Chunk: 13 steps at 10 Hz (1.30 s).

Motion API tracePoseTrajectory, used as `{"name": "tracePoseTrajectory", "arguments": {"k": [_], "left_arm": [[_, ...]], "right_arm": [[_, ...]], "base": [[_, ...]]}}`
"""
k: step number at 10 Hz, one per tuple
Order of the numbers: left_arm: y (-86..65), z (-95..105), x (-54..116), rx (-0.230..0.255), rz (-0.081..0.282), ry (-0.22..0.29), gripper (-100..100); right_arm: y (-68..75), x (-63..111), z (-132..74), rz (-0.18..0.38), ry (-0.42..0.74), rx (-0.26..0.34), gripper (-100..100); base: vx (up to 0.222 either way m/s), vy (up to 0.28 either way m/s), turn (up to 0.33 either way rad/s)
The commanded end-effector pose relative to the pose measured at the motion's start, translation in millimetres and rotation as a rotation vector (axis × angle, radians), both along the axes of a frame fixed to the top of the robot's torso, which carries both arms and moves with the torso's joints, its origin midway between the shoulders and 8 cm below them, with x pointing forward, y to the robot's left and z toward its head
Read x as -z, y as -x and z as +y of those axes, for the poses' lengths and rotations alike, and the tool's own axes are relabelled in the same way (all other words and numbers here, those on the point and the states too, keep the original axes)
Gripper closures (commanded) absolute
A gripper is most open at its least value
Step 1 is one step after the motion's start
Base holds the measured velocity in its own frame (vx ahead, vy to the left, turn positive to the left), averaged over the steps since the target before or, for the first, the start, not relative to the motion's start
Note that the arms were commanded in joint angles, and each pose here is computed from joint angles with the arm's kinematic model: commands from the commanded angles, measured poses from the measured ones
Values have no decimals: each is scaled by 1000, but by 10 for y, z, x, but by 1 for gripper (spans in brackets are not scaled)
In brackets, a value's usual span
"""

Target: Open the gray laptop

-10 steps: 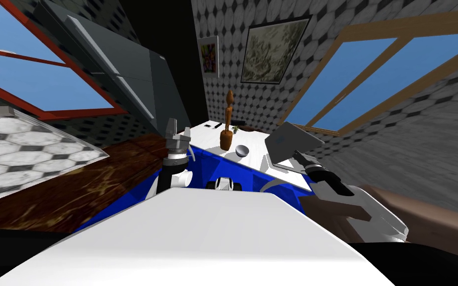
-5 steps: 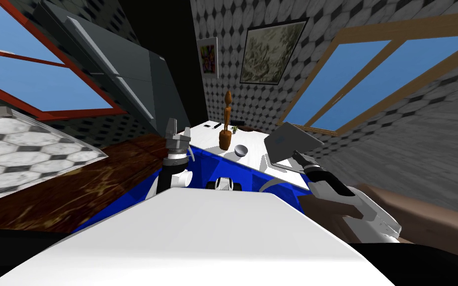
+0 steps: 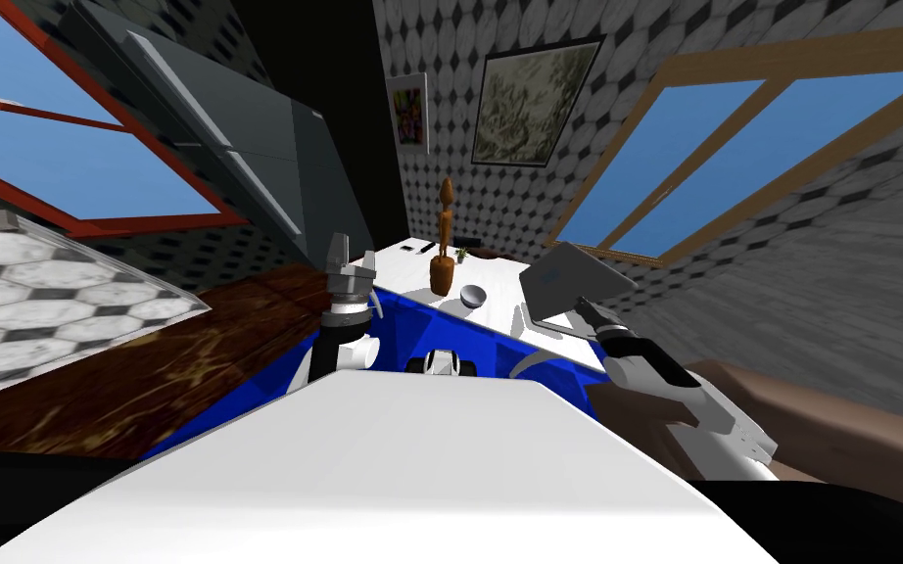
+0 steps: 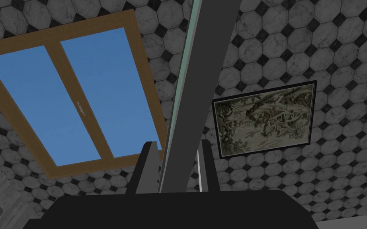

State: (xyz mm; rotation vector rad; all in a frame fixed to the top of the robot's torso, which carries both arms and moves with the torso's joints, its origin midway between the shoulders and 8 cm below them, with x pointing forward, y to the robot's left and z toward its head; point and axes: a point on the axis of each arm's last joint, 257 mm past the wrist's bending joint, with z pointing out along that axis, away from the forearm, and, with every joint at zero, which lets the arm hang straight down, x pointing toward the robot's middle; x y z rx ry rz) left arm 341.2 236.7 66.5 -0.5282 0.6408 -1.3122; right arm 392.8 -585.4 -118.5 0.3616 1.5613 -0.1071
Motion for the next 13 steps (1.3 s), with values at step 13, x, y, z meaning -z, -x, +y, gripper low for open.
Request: {"name": "tracePoseTrajectory", "arguments": {"k": [13], "left_arm": [[0,0,0,0,0,0,0]], "right_arm": [[312,479,-230,-63,-216,22,100]], "base": [[8,-6,31]]}}
